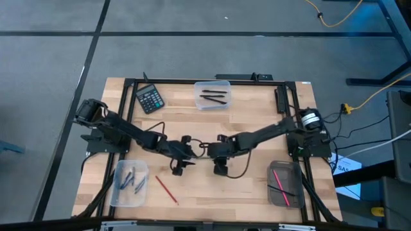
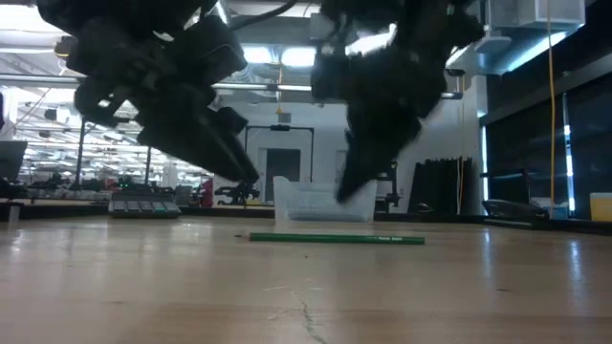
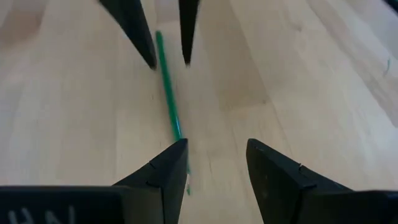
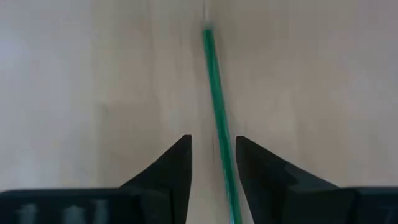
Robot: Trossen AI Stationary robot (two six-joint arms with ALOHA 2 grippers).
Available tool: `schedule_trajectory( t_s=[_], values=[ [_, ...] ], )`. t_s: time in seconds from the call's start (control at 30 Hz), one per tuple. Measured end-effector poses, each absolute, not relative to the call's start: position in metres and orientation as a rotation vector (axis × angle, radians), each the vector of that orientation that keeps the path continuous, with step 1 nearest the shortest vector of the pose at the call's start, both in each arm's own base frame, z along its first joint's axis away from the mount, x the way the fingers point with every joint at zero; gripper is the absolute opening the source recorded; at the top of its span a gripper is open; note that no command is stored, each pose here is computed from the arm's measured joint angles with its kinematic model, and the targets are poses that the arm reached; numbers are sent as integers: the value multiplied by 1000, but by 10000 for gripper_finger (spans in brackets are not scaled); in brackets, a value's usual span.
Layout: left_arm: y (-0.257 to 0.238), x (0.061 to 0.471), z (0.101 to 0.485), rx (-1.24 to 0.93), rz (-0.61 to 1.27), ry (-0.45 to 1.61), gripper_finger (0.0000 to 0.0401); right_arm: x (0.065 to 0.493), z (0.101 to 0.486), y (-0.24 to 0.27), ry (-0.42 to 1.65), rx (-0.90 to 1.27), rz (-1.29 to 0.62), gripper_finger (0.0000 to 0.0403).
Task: Sort crayons/erasers/pens/pencils in bins
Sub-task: Put the green color pencil into the black bin
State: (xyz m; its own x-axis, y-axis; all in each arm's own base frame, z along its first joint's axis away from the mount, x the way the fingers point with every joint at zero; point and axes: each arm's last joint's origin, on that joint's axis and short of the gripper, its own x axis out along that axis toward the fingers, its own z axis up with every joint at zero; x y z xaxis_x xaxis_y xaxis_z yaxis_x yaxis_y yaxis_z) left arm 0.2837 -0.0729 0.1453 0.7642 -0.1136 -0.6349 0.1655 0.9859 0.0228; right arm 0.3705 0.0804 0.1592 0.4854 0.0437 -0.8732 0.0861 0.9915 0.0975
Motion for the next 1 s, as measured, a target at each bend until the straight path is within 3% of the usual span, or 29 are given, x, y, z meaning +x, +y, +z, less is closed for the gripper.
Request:
schedule_trajectory(
  t_s=[0.33,0.63,1.0],
  values=[
    [-66,296,130,60,-267,659,157,366,132,73,1235,106,-28,119],
    [-41,306,98,67,-120,729,157,363,129,72,1275,144,-70,14],
    [-33,308,97,81,-161,709,157,366,134,73,1277,143,-113,9]
  ],
)
